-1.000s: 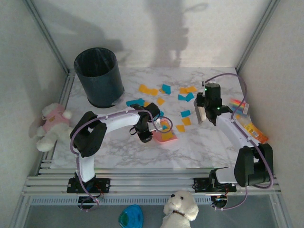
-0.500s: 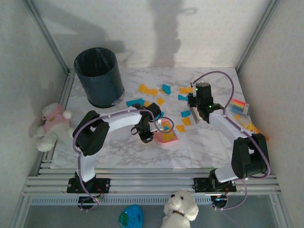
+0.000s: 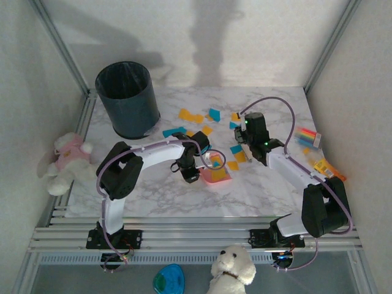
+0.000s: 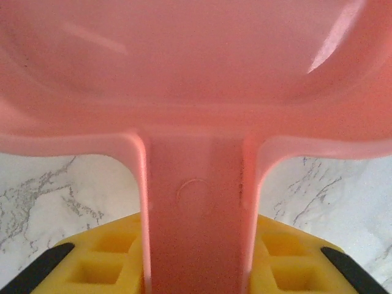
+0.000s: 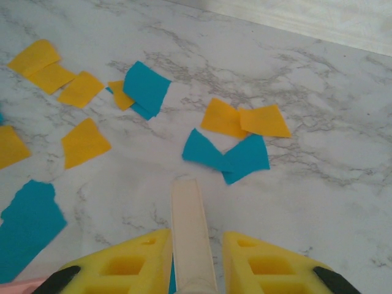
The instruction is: Sweep away the paper scraps from the table
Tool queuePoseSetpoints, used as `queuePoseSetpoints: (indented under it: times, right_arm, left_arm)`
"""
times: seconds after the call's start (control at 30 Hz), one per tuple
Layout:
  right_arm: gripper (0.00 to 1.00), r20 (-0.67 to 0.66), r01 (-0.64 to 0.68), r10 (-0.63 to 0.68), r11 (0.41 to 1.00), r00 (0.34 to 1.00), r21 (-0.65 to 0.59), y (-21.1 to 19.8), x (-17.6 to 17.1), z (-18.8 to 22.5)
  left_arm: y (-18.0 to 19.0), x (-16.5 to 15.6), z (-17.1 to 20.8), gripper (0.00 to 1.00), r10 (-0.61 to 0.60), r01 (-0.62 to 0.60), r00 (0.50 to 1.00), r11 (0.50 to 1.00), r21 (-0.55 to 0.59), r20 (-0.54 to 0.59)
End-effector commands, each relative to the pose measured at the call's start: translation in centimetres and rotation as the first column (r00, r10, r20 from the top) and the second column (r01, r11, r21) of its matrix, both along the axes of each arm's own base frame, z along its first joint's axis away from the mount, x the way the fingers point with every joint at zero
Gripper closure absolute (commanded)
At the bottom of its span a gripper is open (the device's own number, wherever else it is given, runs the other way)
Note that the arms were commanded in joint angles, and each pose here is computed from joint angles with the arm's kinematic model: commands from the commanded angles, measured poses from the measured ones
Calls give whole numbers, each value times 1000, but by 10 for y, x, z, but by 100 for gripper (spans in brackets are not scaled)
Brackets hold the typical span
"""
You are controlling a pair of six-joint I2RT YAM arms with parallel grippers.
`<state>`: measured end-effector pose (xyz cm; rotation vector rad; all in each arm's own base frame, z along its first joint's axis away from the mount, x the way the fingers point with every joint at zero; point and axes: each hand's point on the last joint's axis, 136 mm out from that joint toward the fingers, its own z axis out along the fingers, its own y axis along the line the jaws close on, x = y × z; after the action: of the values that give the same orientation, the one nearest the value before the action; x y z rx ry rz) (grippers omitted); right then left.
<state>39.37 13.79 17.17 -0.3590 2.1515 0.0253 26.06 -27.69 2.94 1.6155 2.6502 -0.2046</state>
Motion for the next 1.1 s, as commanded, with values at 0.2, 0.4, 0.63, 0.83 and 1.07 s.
queuePoseSetpoints:
  times: [0.2, 0.4, 0.63, 0.83, 1.07]
  right_arm:
    - [100, -58, -26, 31, 996, 998, 88, 15, -29, -6]
    - [100, -73, -54, 64, 989, 995, 138, 25, -32, -7]
    - [100, -88, -75, 96, 973, 992, 217, 37, -37, -5]
    - [100, -87, -95, 122, 961, 989, 260, 46, -41, 1]
    - [100, -71, -86, 113, 948, 991, 306, 49, -40, 10]
  left_arm:
    - [3, -1, -4, 100, 2, -1, 1000, 998, 55, -18]
    - [3, 0, -6, 100, 4, -3, 1000, 998, 58, -19]
    - [2, -2, -6, 100, 5, -4, 1000, 998, 55, -23]
    - [1, -1, -5, 100, 8, -6, 1000, 999, 52, -21]
    - [1, -2, -5, 100, 2, -1, 1000, 999, 48, -22]
